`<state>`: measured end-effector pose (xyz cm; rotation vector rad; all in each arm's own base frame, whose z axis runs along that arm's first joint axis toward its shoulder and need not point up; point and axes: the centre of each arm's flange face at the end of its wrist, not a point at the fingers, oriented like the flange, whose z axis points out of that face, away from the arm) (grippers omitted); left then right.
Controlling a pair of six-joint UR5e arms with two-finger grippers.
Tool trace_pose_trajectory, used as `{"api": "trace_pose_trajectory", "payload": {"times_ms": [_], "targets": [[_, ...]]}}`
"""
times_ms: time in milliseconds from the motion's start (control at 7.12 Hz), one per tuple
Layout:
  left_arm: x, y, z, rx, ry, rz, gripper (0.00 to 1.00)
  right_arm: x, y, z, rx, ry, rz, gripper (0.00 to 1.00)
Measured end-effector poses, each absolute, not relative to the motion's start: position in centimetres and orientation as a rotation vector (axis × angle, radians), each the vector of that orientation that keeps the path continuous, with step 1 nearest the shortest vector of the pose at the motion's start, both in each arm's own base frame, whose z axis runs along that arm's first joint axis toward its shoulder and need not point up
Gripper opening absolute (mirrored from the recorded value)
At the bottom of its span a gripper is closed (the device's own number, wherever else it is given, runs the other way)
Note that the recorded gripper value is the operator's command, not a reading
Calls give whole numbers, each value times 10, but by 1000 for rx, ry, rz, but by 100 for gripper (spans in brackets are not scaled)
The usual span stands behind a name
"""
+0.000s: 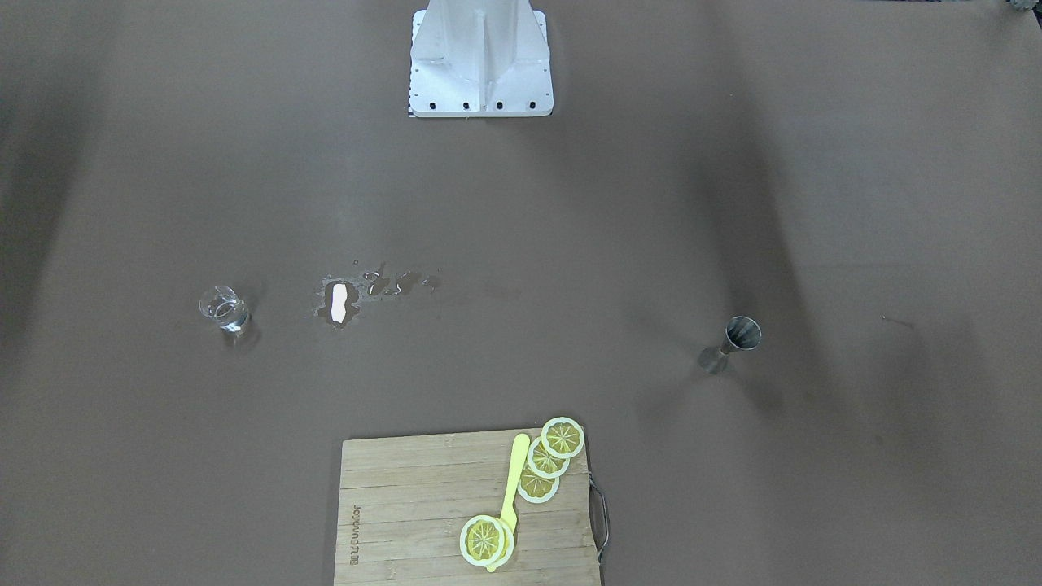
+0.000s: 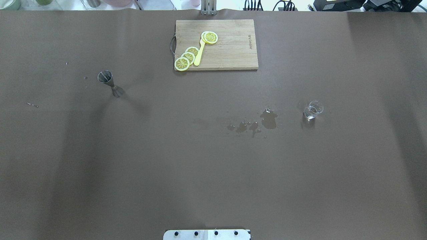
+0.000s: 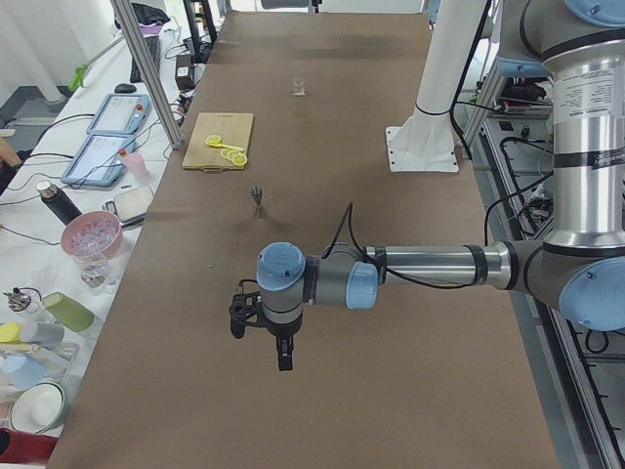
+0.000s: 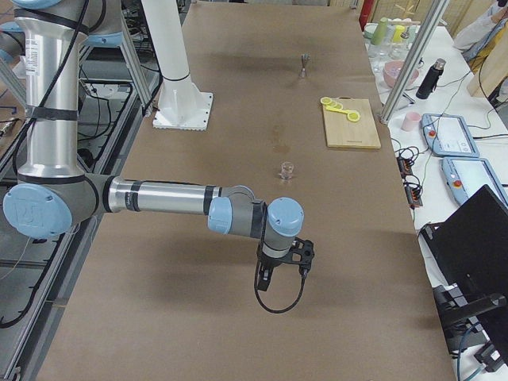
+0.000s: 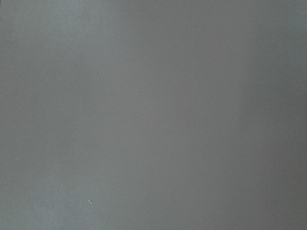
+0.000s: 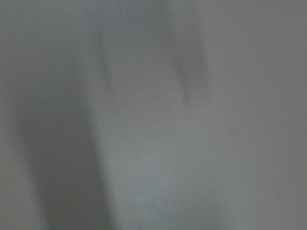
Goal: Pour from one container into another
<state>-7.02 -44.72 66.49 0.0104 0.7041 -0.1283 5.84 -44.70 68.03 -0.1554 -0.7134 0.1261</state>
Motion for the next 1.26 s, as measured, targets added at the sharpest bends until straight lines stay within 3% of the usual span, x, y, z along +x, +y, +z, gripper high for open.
{"api": "trace_pose_trajectory", "payload": {"times_ms": [1264], "targets": [[-64,-452,660,-4,712,-172,99,58,-447,679,-153,-715,124,100]]}}
